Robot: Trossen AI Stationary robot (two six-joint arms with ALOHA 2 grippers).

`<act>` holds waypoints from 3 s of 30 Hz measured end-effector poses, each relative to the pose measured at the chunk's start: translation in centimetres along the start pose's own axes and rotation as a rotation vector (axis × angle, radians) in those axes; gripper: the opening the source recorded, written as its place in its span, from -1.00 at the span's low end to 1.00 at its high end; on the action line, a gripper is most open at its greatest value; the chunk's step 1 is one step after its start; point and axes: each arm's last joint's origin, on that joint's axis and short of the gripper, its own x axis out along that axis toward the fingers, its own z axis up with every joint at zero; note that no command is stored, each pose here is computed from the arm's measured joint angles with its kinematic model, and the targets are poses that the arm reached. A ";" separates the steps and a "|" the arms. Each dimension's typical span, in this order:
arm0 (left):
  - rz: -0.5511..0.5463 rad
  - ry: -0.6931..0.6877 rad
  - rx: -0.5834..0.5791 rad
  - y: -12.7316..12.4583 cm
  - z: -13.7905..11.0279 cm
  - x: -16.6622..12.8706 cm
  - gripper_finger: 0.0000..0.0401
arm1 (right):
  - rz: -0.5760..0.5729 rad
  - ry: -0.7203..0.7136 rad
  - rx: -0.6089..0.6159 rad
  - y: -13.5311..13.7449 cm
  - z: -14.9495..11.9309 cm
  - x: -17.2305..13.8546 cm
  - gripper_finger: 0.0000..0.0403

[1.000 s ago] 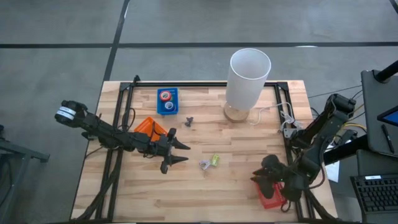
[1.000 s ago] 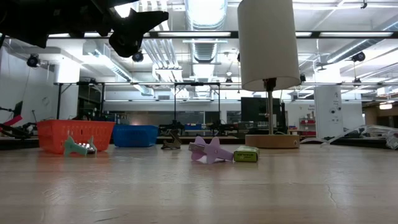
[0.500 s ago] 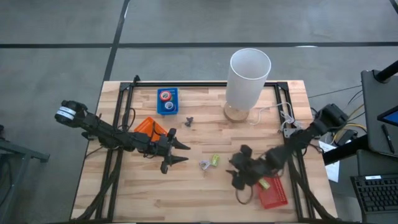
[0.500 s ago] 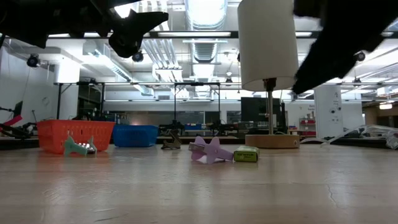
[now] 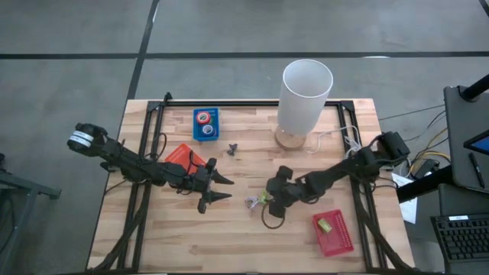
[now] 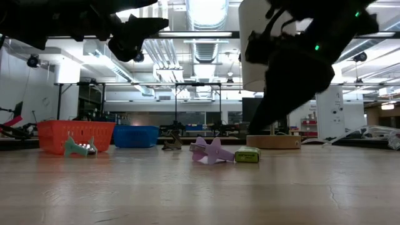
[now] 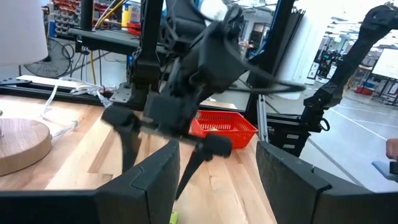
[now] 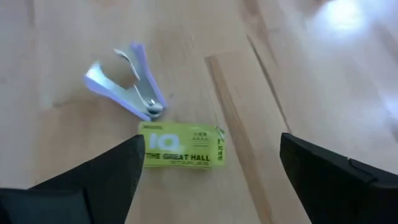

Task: Pick and place Stapler, Stapler remover, tape
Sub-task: Stack the green stapler box on top of the green stapler box into the red bin

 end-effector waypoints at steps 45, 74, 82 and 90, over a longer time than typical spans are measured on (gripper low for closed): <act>0.004 0.022 -0.003 0.0 -0.2 0.0 0.06 | 0.204 0.176 -0.019 0.9 -0.7 1.3 0.20; 0.003 0.016 -0.007 0.0 -0.2 0.0 0.06 | 0.306 0.380 0.381 5.9 -6.8 -14.5 0.15; 0.003 0.013 -0.008 0.0 -0.1 0.0 0.06 | 0.118 0.422 0.436 5.6 -9.8 -15.7 0.21; 0.002 0.012 -0.009 0.0 -0.1 0.0 0.06 | 0.024 0.399 0.409 5.3 -10.9 -14.7 0.17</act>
